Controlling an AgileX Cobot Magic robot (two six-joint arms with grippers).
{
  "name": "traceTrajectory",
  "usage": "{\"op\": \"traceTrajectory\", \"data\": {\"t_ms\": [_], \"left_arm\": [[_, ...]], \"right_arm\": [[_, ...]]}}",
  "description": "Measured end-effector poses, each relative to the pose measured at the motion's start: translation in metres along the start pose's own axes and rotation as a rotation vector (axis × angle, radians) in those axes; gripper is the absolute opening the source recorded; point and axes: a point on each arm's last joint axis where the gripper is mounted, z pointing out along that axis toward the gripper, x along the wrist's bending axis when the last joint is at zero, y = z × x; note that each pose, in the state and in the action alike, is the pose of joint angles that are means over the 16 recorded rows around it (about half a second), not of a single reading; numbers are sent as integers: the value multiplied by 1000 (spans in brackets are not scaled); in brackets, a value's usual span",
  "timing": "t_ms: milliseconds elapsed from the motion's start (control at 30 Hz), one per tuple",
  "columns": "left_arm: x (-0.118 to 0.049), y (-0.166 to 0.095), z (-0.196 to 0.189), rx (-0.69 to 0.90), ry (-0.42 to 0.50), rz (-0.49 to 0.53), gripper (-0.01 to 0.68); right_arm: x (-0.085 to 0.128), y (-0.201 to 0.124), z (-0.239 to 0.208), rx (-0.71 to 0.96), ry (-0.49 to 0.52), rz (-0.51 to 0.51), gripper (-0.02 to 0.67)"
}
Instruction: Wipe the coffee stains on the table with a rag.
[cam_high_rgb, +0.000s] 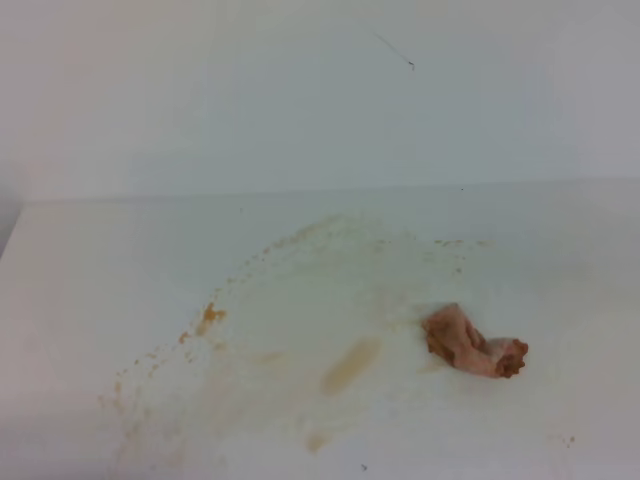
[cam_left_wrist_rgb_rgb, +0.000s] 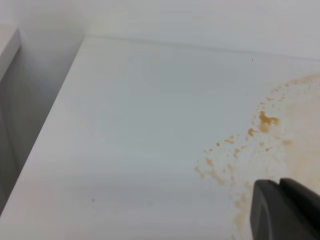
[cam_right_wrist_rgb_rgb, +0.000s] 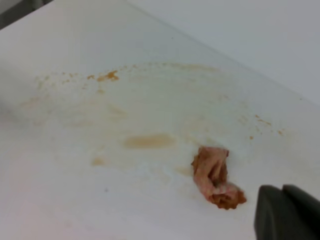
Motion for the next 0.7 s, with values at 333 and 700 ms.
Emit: {"op": "traceTrajectory", "data": {"t_ms": [333,700], "left_arm": [[0,0,-1,-8,-2,0,-3],[0,0,0,-3,-1,0,-3]], "right_arm": [[5,-35,-34,-301,-247,-11,0],[22,-145,-4,-473,-478,72,0]]}}
